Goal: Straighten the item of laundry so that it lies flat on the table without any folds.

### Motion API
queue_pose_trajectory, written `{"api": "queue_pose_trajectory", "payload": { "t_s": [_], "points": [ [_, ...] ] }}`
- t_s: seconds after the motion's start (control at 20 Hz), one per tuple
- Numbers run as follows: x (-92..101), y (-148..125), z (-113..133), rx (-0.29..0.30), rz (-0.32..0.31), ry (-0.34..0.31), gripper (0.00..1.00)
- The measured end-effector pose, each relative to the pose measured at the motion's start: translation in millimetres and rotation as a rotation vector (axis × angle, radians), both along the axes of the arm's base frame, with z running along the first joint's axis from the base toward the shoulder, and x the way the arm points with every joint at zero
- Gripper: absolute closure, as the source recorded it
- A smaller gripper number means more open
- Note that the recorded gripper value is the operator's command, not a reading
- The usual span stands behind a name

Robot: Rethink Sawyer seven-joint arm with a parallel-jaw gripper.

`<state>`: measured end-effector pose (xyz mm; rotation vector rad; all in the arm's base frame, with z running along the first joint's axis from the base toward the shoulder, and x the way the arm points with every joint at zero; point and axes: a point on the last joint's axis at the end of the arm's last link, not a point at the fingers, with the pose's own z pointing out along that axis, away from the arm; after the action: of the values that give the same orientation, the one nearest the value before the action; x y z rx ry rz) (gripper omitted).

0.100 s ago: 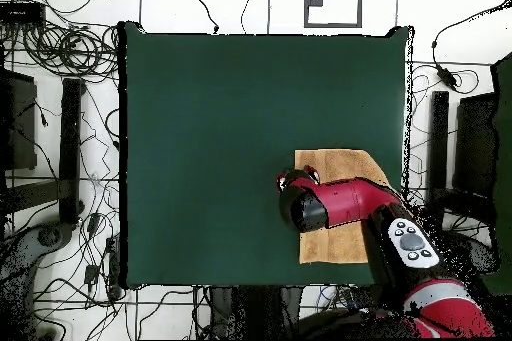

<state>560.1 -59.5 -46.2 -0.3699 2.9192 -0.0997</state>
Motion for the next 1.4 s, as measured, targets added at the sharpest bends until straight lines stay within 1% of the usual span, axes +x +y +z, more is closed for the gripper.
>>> {"api": "queue_pose_trajectory", "payload": {
  "t_s": [0.05, 0.15, 1.0, 1.1, 1.2, 1.3, 1.4],
  "points": [
    [0.6, 0.8, 0.0, -0.004, -0.003, 0.002, 1.0],
    [1.8, -0.1, -0.4, -0.012, -0.013, 0.004, 1.0],
    [4.7, 0.8, 0.1, -0.004, -0.081, 0.019, 1.0],
    [5.8, 1.2, 0.4, 0.0, -0.111, 0.025, 1.0],
    [6.2, 1.2, 0.7, 0.002, -0.123, 0.027, 1.0],
    [7.7, 1.7, 1.2, 0.008, -0.158, 0.04, 1.0],
    [9.1, 2.2, 1.5, 0.011, -0.18, 0.048, 1.0]
  ]
}}
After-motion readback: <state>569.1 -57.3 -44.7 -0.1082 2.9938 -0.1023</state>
